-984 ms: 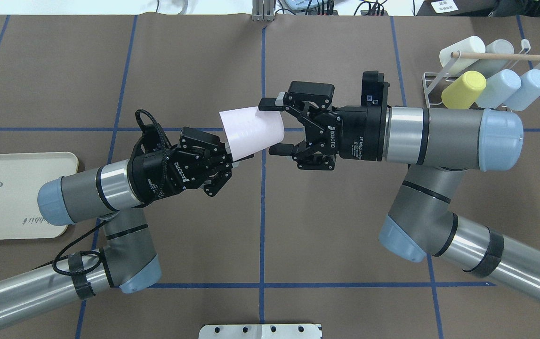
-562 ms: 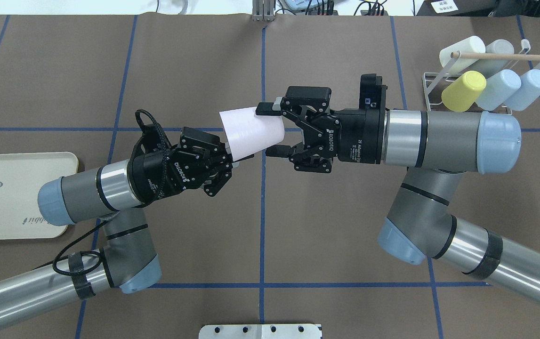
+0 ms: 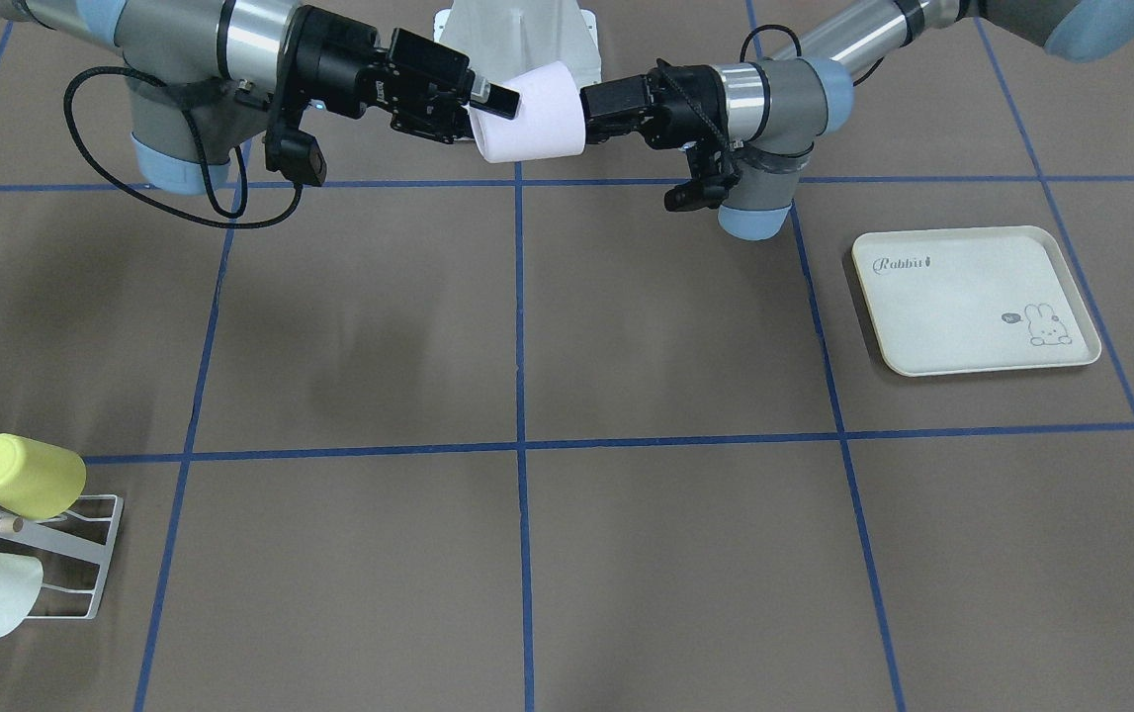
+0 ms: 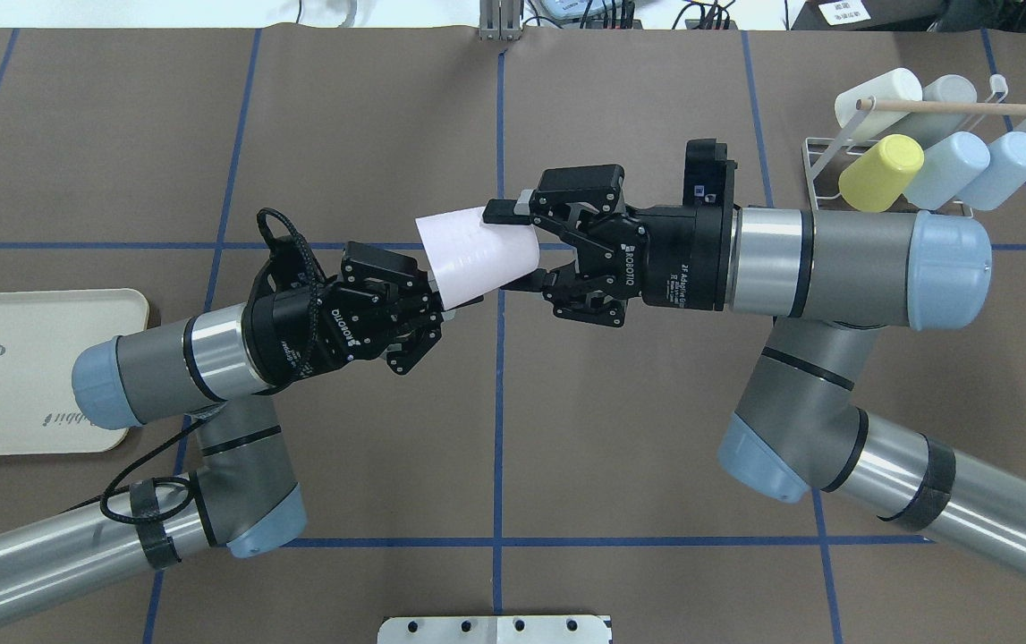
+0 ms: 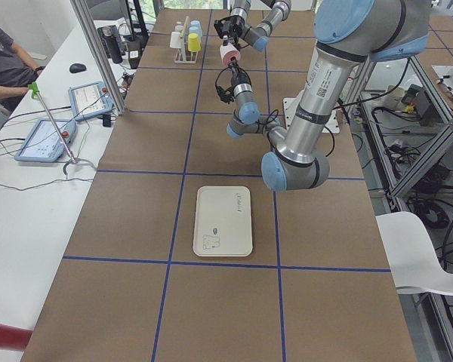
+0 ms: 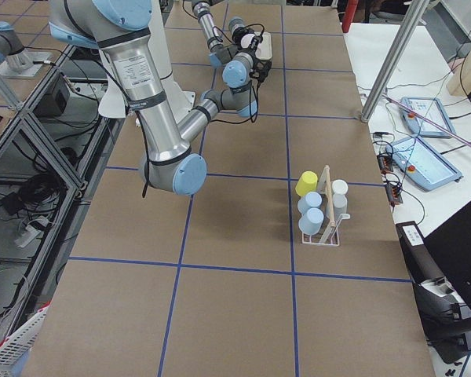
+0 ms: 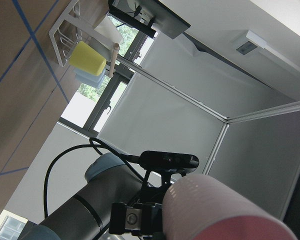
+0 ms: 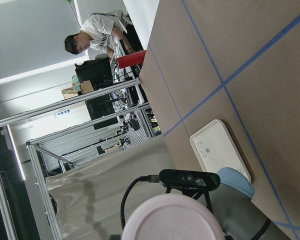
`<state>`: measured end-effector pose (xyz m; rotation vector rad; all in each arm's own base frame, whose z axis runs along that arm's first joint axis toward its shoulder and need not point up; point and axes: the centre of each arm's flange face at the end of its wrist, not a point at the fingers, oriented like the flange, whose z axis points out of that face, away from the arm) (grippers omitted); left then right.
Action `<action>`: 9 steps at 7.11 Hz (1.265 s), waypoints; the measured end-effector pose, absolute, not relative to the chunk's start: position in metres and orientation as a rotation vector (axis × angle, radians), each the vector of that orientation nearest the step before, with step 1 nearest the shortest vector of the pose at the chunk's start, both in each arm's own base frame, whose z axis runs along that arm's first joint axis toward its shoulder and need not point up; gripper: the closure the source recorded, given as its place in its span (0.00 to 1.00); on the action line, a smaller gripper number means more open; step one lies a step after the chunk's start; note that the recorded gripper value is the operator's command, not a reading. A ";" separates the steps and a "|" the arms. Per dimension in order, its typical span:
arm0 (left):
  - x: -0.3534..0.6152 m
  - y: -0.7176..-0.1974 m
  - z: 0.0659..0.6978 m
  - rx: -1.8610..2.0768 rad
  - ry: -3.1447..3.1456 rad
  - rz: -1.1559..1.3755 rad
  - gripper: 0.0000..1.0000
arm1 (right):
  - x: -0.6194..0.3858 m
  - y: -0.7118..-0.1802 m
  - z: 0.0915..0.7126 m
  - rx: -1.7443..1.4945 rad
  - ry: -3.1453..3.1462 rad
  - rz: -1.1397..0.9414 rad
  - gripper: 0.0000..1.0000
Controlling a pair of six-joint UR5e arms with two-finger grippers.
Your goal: Transfer IKEA cup to right arm and place on rack
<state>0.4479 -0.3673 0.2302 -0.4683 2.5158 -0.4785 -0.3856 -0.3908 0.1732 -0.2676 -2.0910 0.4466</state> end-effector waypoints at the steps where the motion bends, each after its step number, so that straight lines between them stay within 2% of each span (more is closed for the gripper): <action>1: 0.445 -0.368 0.231 -0.461 2.518 -0.479 0.01 | -0.383 -0.392 0.173 -0.263 -2.093 0.449 0.78; 3: 0.434 -0.372 0.250 -0.408 2.503 -0.490 0.01 | -0.368 -0.405 0.176 -0.226 -2.097 0.471 0.77; 5: 0.415 -0.384 0.272 -0.296 2.481 -0.509 0.01 | -0.328 -0.439 0.202 -0.106 -2.056 0.537 0.77; 9: 0.349 -0.470 0.331 -0.046 2.351 -0.666 0.01 | -0.230 -0.564 0.331 0.398 -1.583 0.519 0.77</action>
